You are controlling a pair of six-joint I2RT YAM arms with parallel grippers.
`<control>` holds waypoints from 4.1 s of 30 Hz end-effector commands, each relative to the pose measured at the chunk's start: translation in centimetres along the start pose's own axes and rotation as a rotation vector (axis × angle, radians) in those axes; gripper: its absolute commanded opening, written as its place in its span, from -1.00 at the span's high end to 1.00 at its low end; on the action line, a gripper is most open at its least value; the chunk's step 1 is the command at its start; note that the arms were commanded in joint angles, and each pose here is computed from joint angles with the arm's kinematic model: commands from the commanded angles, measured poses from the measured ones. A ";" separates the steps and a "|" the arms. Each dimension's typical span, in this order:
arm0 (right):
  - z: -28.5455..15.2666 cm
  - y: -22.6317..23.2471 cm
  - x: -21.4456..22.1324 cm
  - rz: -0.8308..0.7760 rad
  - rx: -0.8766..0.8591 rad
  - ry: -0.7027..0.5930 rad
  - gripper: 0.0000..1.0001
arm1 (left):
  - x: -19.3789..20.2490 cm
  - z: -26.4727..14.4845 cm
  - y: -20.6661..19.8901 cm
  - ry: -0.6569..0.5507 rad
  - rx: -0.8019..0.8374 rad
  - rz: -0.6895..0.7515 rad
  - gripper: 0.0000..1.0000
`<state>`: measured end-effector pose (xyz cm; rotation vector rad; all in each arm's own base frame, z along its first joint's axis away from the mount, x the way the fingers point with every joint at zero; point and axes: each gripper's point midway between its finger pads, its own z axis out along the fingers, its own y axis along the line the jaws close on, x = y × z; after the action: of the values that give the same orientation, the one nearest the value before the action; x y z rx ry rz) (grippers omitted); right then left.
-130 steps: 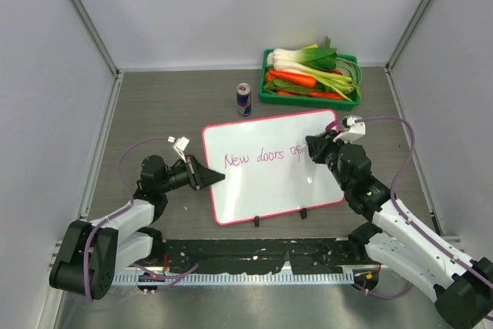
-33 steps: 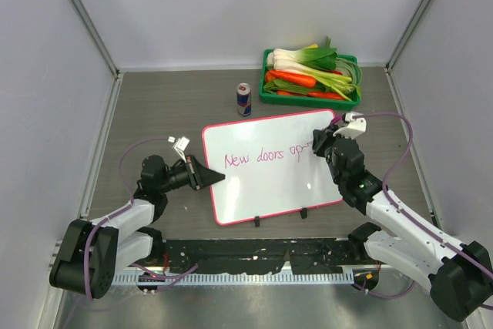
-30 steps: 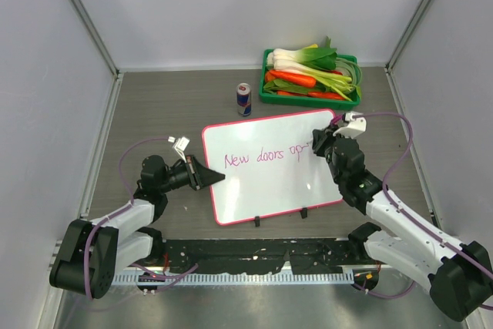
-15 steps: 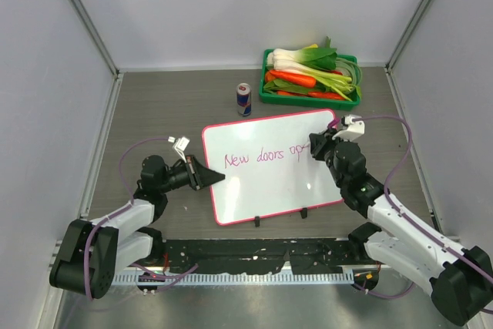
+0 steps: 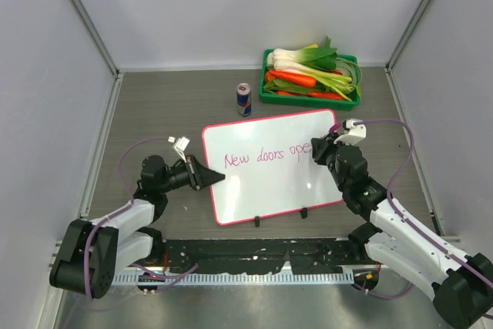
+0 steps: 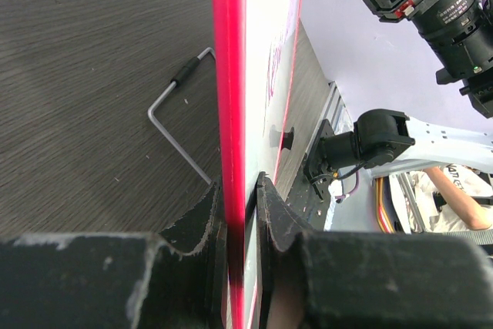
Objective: Write a sentence on the whiteboard
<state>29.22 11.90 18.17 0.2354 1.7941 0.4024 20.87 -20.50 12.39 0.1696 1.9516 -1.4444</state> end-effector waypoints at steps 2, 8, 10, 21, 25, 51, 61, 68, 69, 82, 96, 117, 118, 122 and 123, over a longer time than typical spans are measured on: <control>-0.2 -1.8 0.8 -0.032 0.079 0.023 0.98 | -0.1 0.2 1.7 -0.012 -0.063 0.078 1.00; 0.2 -1.3 -0.7 -0.032 0.086 -0.013 0.97 | -0.1 0.2 1.7 -0.013 -0.064 0.080 1.00; 0.2 -1.0 -1.4 -0.033 0.083 -0.026 0.98 | -0.1 0.2 1.7 -0.010 -0.064 0.074 1.00; -0.9 0.3 -5.0 0.003 0.037 -0.130 0.97 | -0.1 0.2 1.7 -0.010 -0.064 0.076 1.00; -0.8 -0.4 -4.9 -0.006 0.064 -0.140 0.98 | -0.1 0.2 1.7 -0.009 -0.062 0.076 1.00; 0.9 -0.4 -4.0 0.015 0.079 -0.138 0.97 | -0.1 0.2 1.7 -0.011 -0.064 0.076 1.00; 0.2 -1.4 -2.0 -0.005 0.092 -0.081 0.97 | -0.1 0.2 1.6 -0.009 -0.061 0.079 1.00; -0.2 -1.8 -0.2 -0.011 0.080 -0.031 0.97 | -0.1 0.2 1.7 -0.011 -0.063 0.078 1.00; -0.2 -1.8 0.0 -0.010 0.079 -0.027 0.98 | -0.1 0.2 1.6 -0.010 -0.062 0.079 1.00; 0.0 -1.4 -1.8 -0.009 0.086 -0.076 0.97 | -0.1 0.2 1.6 -0.010 -0.062 0.079 1.00; 1.0 -1.0 -4.1 -0.014 0.114 -0.135 0.97 | -0.1 0.2 1.6 -0.010 -0.062 0.077 1.00; 0.3 -2.4 -1.2 -0.033 0.135 -0.048 0.97 | -0.1 0.2 1.6 -0.012 -0.063 0.079 1.00; 0.3 -2.4 -1.0 -0.036 0.132 -0.044 0.97 | -0.2 0.2 1.6 -0.014 -0.063 0.081 1.00; 0.1 -2.6 -0.5 -0.033 0.127 -0.027 0.97 | -0.1 0.2 1.7 -0.010 -0.064 0.078 1.00; 0.0 -2.7 -0.3 -0.035 0.130 -0.024 0.97 | 0.0 0.2 1.7 -0.008 -0.064 0.077 1.00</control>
<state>29.97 9.59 18.63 0.3027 1.7626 0.2704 20.82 -20.54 12.38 0.1723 1.9521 -1.4455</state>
